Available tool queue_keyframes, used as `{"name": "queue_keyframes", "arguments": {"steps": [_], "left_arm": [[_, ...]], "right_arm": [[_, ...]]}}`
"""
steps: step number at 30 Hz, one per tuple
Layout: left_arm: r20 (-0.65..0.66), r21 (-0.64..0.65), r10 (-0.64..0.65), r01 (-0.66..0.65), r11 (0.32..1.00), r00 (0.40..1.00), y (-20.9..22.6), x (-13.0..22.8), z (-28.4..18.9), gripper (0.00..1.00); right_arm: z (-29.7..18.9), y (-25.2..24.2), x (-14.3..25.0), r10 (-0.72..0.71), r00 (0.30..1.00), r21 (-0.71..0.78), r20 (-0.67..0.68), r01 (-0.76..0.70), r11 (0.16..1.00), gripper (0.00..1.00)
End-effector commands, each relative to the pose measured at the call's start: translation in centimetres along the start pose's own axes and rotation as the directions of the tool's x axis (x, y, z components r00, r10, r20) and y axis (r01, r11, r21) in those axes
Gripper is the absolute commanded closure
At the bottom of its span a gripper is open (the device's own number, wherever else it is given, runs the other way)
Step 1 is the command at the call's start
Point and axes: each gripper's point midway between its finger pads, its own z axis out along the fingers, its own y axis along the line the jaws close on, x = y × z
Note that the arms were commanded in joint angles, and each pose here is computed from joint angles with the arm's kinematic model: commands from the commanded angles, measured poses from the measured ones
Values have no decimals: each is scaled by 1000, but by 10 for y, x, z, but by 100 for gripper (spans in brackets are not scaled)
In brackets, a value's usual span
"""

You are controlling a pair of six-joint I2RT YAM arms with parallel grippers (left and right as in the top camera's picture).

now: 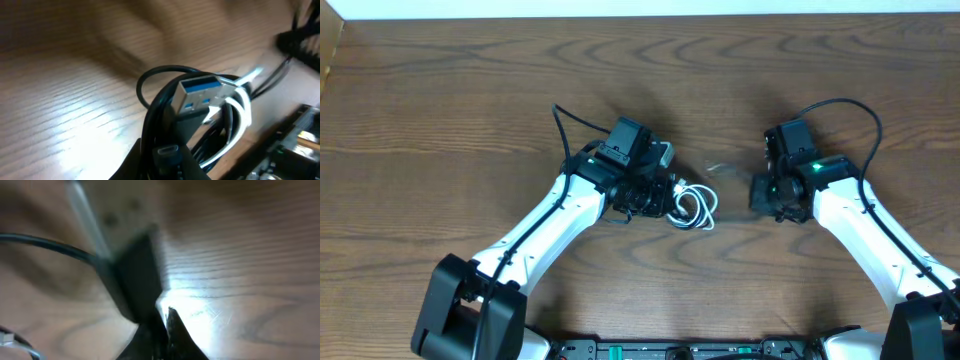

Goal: Untangle cables

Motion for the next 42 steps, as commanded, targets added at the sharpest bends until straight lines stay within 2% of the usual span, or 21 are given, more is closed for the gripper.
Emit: {"name": "queue_keyframes", "arguments": {"steps": [1, 2, 4, 6, 7, 9, 11, 17, 18, 20, 29, 30, 31, 33, 35, 38, 41, 42], "left_arm": [[45, -80, -13, 17, 997, 999, 20, -10, -10, 93], [46, -80, -13, 16, 997, 999, 20, -10, -10, 93], [48, -79, -11, 15, 997, 999, 20, -11, -10, 93], [50, -79, -10, 14, 997, 999, 19, -11, -10, 93], [50, -79, -10, 14, 997, 999, 19, -12, -10, 93], [43, -57, -10, 12, 998, 999, 16, -10, -9, 93], [25, 17, 4, -5, 1000, 1000, 2, -8, -9, 93], [6, 239, 148, -145, 960, 989, -36, 0, -14, 93], [5, 273, 167, -162, 948, 986, -41, 2, -15, 93], [5, 272, 167, -162, 948, 986, -41, 2, -15, 93], [20, 307, 179, -176, 935, 984, -48, -1, -17, 93], [20, 307, 178, -176, 935, 984, -48, -1, -17, 93], [19, 307, 178, -176, 935, 984, -48, 0, -17, 93], [20, 306, 179, -176, 935, 984, -48, -1, -17, 93], [24, 291, 175, -174, 941, 984, -44, -2, -17, 93], [32, 197, 154, -158, 968, 987, -26, -7, -15, 93], [26, 87, 110, -112, 990, 994, 0, -9, -15, 93], [24, 70, 98, -100, 993, 995, 5, -9, -16, 93]], "right_arm": [[4, -15, -15, 66, 996, 58, 60, -70, 996, 50], [4, -5, -14, 21, 999, 11, 45, -21, 1000, 45], [3, 19, -11, -113, 993, -121, 24, 115, 986, 42], [-2, 43, -4, -260, 965, -259, 31, 259, 931, 41], [-6, 55, 0, -327, 944, -329, 45, 323, 887, 41], [-20, 82, 15, -462, 881, -493, 101, 447, 746, 41], [-29, 95, 23, -517, 843, -573, 146, 498, 651, 41], [-28, 98, 20, -527, 833, -568, 168, 519, 639, 45], [-28, 99, 20, -527, 832, -568, 172, 521, 637, 53], [-28, 99, 20, -527, 833, -568, 172, 520, 637, 62], [-31, 113, 39, -575, 802, -593, 161, 544, 594, 66], [-30, 115, 42, -588, 793, -587, 162, 556, 588, 67], [-28, 116, 42, -597, 784, -569, 167, 571, 591, 74], [-21, 113, 38, -613, 772, -507, 171, 602, 617, 99], [-9, 96, 25, -572, 809, -380, 134, 575, 725, 99], [4, 51, -3, -378, 921, -98, 92, 386, 917, 99], [2, -4, -17, -123, 984, 171, 128, 101, 980, 99], [1, -11, -18, -89, 987, 195, 134, 62, 979, 99]]}}
